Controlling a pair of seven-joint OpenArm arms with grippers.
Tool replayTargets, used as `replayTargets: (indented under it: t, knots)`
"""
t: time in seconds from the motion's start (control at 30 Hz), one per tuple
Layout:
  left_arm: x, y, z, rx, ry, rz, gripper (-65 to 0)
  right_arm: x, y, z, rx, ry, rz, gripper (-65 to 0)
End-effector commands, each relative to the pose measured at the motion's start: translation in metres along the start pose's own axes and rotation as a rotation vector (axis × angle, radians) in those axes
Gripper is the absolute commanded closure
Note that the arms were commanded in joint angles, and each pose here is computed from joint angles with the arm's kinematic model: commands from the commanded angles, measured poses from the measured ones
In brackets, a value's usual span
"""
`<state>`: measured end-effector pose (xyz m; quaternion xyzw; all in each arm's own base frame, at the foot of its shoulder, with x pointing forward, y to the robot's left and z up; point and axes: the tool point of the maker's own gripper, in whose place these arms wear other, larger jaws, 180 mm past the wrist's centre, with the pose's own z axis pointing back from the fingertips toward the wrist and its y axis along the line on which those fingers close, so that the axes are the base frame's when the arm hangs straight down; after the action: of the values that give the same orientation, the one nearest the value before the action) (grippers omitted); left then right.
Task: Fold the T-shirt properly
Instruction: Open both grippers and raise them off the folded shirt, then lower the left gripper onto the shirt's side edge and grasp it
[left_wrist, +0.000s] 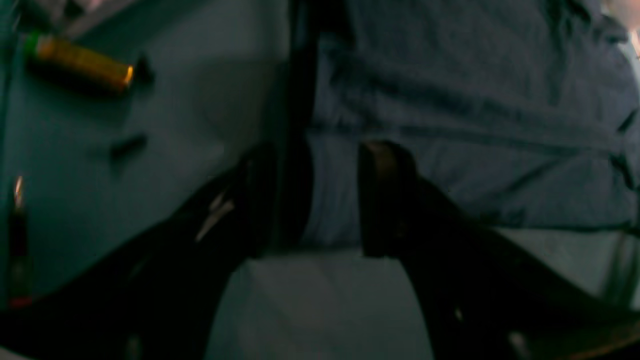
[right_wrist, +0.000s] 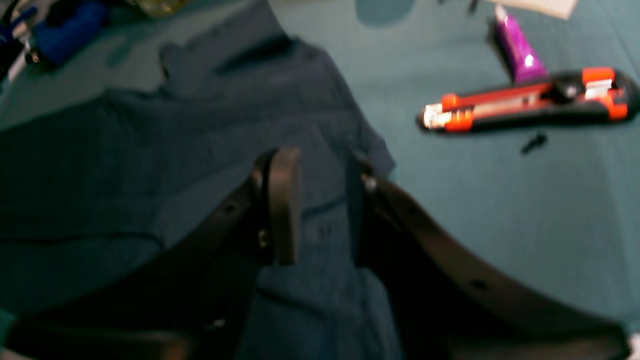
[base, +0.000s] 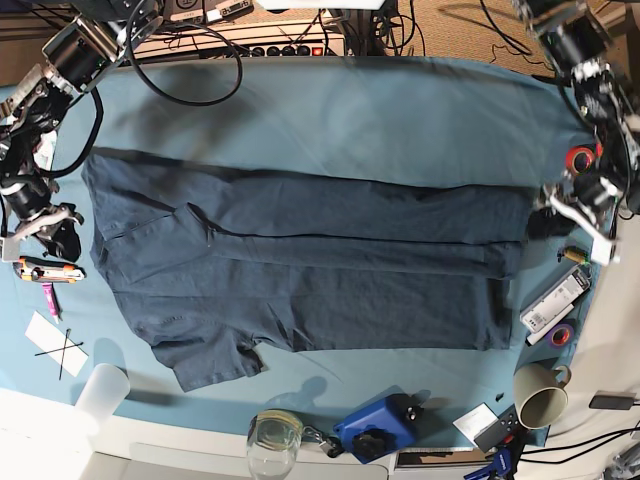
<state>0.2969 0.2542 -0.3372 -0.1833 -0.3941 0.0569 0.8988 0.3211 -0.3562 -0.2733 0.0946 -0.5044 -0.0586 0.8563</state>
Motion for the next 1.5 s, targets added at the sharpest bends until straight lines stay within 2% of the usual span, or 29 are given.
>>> replayTargets:
  t: [0.0, 0.07, 0.1, 0.3, 0.57, 0.97, 1.1, 1.23, 1.47]
  knots:
    - [0.016, -0.003, 0.011, -0.001, -0.054, -0.04, -28.1, 0.017, -0.001, 0.007, 0.002, -0.047, 0.024, -22.6]
    - [0.008, -0.006, 0.023, 0.017, -0.046, -0.074, -28.1, 0.003, -0.003, 0.009, -0.002, -0.008, 0.021, -31.3]
    - [0.003, -0.008, 0.028, 0.024, -0.037, -0.091, -28.1, -0.005, -0.004, 0.01, -0.004, 0.018, 0.019, -33.6]
    - [-0.023, -0.015, 0.048, 0.046, -0.003, -0.139, -28.1, -0.043, -0.012, 0.02, -0.031, 0.164, -0.005, -33.8]
    - [-0.035, -0.019, 0.05, 0.041, 0.014, -0.124, -28.1, -0.074, -0.037, 0.023, -0.095, 0.217, -0.105, -33.7]
    - [-0.033, -0.02, 0.05, 0.04, 0.0, -0.123, -28.1, -0.145, -0.043, 0.006, -0.038, 0.306, -0.329, -33.7]
    - [-0.031, -0.02, 0.05, 0.039, -0.012, -0.124, -28.1, -0.158, -0.031, 0.004, 0.027, 0.332, -0.411, -33.7]
    - [-0.026, -0.019, 0.049, 0.048, -0.044, -0.125, -28.1, -0.162, -0.019, 0.006, 0.079, 0.364, -0.437, -33.7]
    - [-0.026, -0.022, 0.043, 0.053, -0.092, -0.092, -28.2, -0.164, -0.018, 0.007, 0.084, 0.372, -0.438, -33.7]
